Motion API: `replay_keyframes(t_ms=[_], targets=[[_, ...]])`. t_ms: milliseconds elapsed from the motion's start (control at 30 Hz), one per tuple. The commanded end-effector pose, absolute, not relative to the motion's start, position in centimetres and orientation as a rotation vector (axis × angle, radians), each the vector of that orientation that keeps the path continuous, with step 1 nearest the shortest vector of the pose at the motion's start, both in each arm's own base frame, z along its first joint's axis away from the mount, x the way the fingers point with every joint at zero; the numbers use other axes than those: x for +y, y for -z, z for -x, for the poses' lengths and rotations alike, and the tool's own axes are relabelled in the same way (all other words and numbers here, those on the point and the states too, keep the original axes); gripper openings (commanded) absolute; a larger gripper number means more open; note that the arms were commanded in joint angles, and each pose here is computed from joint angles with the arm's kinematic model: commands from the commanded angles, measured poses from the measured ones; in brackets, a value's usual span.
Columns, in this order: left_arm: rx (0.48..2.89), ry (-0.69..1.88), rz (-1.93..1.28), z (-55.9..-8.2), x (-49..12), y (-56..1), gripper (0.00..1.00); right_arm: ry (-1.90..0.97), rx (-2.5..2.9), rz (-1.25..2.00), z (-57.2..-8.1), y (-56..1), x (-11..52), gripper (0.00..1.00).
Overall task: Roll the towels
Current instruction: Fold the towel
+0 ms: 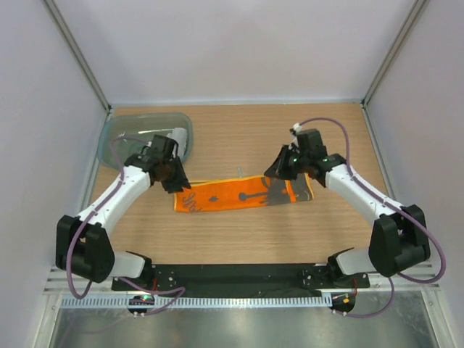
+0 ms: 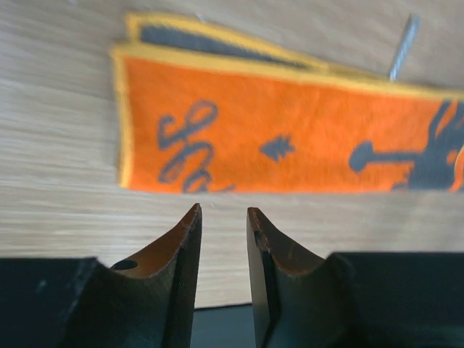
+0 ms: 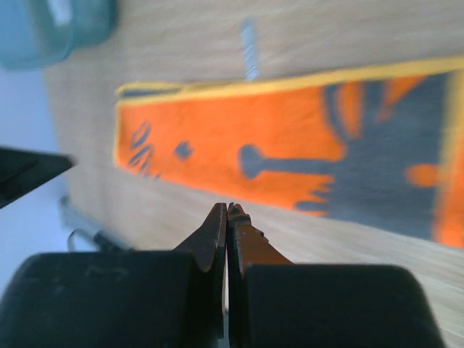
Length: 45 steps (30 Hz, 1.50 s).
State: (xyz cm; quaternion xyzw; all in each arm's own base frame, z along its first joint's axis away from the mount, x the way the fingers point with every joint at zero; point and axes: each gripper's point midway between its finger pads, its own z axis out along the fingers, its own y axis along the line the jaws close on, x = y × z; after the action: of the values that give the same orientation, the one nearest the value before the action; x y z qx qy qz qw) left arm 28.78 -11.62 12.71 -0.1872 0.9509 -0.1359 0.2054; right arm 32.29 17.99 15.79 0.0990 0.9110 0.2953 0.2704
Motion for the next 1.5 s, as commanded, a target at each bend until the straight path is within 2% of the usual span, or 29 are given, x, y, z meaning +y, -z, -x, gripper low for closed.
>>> replay_keyframes(t_ms=[0,233,500,900,1467], targets=[[2.700,0.527,0.470,-26.8,-16.1,-10.9,0.31,-1.230,2.431,-0.204,-29.6,-15.6,24.4,0.01],[2.780,0.576,0.472,-25.7,-17.8,-7.2,0.25,-1.460,2.493,-0.062,-28.0,-11.8,29.3,0.01],[2.818,0.475,0.464,-26.3,-17.1,-5.2,0.24,-1.435,2.615,-0.114,-27.7,-6.3,29.3,0.01],[2.852,0.342,0.554,-26.6,-13.8,-2.8,0.20,-1.393,2.693,-0.285,-27.1,-1.0,25.1,0.01],[2.889,0.161,0.620,-25.8,-10.0,-0.2,0.18,-1.365,2.700,-0.393,-26.1,0.1,21.4,0.01]])
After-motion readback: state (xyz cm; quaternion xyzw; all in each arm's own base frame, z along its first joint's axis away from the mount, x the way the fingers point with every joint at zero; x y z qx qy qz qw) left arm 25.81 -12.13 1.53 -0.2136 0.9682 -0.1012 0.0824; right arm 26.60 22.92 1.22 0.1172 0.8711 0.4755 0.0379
